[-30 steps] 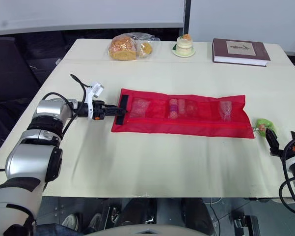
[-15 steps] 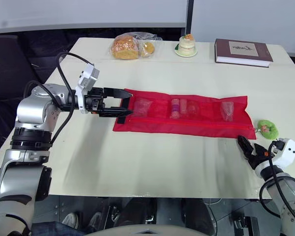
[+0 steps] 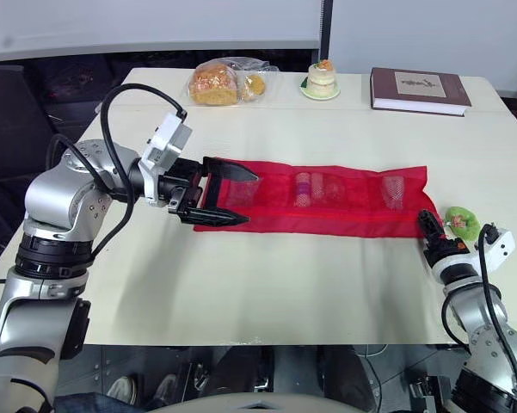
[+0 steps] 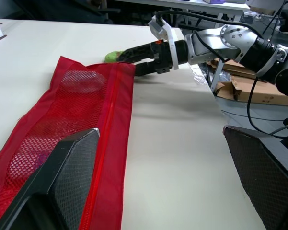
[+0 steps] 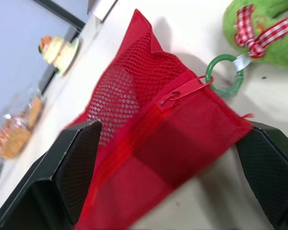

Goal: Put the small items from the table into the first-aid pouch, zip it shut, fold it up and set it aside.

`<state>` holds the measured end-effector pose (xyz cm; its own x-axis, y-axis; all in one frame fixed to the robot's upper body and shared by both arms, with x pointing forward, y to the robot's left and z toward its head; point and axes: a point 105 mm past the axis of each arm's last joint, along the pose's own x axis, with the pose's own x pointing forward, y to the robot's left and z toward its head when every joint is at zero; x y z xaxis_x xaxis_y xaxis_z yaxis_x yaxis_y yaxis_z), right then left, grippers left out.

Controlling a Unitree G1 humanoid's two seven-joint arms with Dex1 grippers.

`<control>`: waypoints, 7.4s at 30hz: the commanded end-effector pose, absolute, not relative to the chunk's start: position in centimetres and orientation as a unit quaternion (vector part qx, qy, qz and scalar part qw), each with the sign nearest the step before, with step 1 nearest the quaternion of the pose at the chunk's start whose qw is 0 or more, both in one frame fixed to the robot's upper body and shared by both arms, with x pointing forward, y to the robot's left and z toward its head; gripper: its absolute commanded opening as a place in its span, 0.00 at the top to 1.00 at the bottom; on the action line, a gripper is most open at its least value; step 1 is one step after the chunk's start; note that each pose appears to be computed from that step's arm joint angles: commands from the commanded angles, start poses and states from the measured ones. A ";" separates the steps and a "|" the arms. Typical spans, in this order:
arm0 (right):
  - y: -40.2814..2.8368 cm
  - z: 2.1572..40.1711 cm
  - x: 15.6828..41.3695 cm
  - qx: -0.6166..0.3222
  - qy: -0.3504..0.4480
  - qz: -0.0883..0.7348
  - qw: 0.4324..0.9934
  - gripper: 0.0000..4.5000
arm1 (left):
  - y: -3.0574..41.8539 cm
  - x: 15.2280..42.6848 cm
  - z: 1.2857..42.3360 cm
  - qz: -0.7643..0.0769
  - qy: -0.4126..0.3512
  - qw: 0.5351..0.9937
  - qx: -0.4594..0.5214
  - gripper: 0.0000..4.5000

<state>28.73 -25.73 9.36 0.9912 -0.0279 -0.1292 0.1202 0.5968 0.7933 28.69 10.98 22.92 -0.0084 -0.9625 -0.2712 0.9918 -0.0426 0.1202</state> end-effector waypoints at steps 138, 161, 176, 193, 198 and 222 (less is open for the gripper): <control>-12.1 18.4 33.4 -0.150 -0.030 0.557 0.816 0.99 | 18.3 32.9 15.6 -0.538 0.361 0.737 -0.195 1.00; -10.7 8.4 35.5 -0.231 0.067 0.555 0.796 0.99 | 7.6 33.3 22.0 -0.719 0.231 0.633 -0.170 1.00; -12.7 10.0 34.1 -0.175 0.038 0.511 0.841 0.99 | 1.1 34.1 17.7 -0.721 0.239 0.600 -0.252 1.00; -25.2 20.6 24.6 -0.033 -0.037 0.337 0.940 0.88 | -1.3 34.4 13.6 -0.701 0.270 0.610 -0.253 1.00; -25.5 21.4 23.0 -0.029 -0.049 0.316 0.947 0.39 | -1.9 35.0 13.7 -0.690 0.252 0.624 -0.266 0.51; -24.5 22.6 20.9 -0.096 -0.038 0.338 0.936 0.00 | -5.2 37.3 15.1 -0.662 0.126 0.730 -0.114 0.02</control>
<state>21.51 -24.67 21.28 0.7759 0.6308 -0.0017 -0.6264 0.7702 -0.1203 37.02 -4.54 15.28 0.0648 -0.9974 0.0322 0.8998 0.0444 -0.4341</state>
